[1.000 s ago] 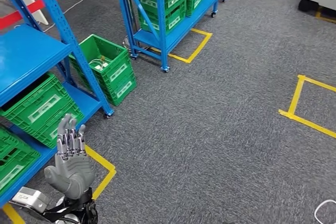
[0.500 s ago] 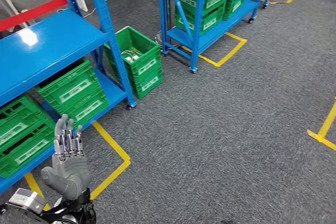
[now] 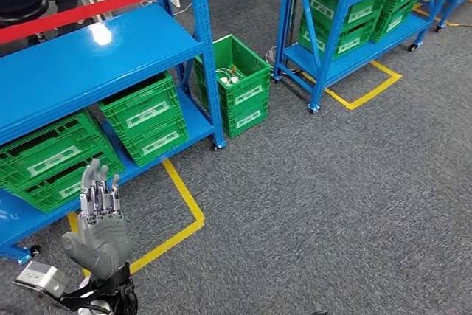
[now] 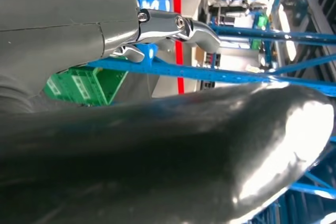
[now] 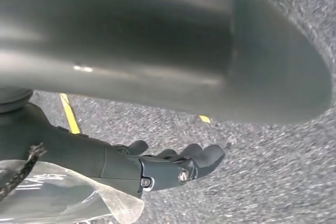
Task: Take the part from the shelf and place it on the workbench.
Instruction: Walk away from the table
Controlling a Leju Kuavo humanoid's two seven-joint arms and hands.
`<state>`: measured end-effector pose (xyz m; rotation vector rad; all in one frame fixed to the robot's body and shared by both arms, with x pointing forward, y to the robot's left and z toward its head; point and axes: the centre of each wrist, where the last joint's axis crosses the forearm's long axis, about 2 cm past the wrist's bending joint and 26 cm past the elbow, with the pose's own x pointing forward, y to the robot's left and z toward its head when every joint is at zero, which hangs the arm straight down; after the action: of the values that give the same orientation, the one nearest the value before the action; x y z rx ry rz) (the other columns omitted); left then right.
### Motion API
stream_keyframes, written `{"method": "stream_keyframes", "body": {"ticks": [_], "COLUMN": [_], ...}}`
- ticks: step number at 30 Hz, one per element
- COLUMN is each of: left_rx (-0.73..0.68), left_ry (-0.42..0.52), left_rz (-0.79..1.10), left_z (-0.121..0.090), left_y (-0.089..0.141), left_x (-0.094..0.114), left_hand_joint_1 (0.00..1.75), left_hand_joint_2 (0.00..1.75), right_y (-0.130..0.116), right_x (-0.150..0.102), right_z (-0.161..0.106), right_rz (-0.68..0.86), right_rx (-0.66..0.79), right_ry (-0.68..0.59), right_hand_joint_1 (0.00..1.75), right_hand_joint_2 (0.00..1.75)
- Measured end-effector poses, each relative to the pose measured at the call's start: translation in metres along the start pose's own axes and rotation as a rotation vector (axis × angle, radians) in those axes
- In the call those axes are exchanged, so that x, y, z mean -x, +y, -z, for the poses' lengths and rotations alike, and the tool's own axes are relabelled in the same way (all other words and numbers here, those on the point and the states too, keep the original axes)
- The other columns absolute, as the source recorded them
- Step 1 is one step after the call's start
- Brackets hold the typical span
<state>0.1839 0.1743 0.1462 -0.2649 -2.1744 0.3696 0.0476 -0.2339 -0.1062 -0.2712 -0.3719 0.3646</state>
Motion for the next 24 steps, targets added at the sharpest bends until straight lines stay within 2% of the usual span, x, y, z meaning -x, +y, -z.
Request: {"method": "stream_keyframes", "body": {"ticks": [24], "left_rx": [-0.005], "left_ry": [0.000], "left_rz": [0.000], "left_z": [-0.0004], "left_y": [-0.0003], "left_x": [0.0000], "left_hand_joint_1": [0.00], "left_hand_joint_2": [0.00], "right_y": [0.0003], "right_x": [0.0003], "right_z": [-0.0001], "right_rz": [0.000], "right_rx": [-0.002], "right_ry": [0.001], "right_hand_joint_1": [0.00], "right_hand_joint_2": [0.00]}}
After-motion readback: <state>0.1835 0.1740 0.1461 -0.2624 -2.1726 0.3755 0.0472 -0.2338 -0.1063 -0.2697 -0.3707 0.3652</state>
